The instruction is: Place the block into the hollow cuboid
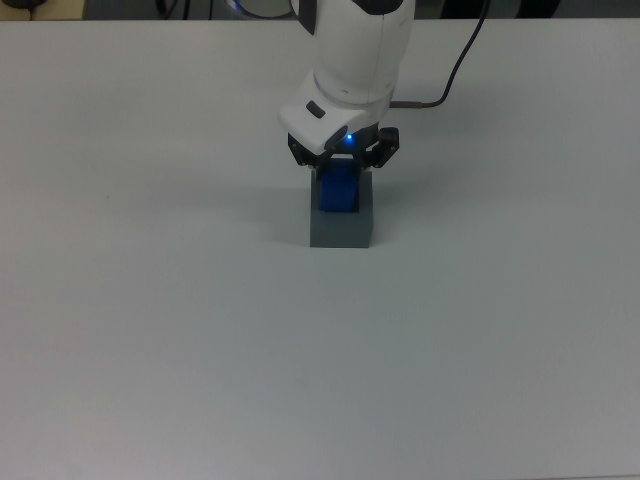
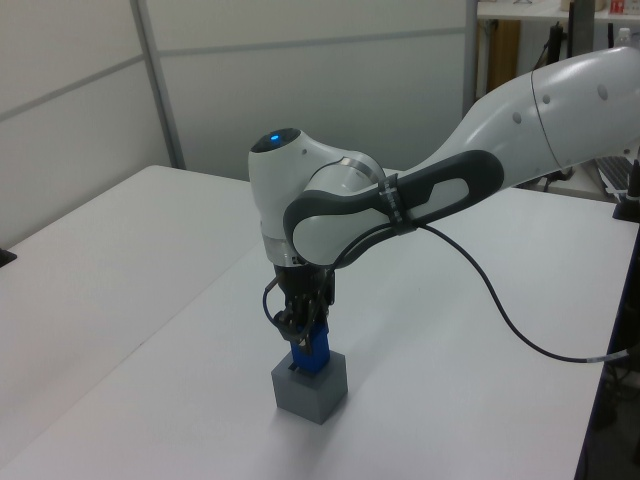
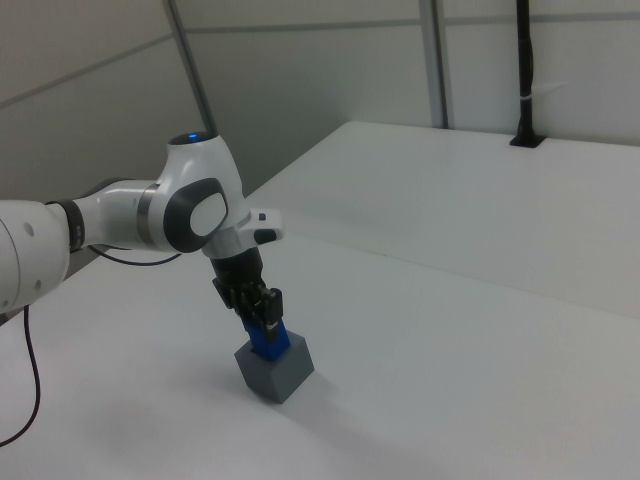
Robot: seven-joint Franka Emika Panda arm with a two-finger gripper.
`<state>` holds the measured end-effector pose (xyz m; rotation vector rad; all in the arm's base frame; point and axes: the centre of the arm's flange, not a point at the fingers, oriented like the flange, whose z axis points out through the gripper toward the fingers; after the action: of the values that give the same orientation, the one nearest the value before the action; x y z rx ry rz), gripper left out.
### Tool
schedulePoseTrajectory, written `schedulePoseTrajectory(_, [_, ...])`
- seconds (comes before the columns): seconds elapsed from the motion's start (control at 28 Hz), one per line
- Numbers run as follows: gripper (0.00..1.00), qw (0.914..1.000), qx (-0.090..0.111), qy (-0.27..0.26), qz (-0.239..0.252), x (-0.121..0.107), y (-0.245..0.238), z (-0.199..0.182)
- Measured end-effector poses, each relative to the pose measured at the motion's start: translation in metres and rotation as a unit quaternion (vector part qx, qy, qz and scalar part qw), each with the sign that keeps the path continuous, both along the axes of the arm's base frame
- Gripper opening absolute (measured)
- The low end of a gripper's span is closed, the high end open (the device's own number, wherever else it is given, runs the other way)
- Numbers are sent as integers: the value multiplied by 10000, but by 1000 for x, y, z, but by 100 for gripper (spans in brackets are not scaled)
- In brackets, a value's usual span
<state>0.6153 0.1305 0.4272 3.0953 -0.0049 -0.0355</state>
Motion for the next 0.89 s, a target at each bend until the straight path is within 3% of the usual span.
schedulePoseTrajectory(0.57, [51, 9999, -29, 78, 67, -4, 8, 0])
schedulePoseTrajectory(0.89, [51, 9998, -29, 71, -193, -6, 14, 0])
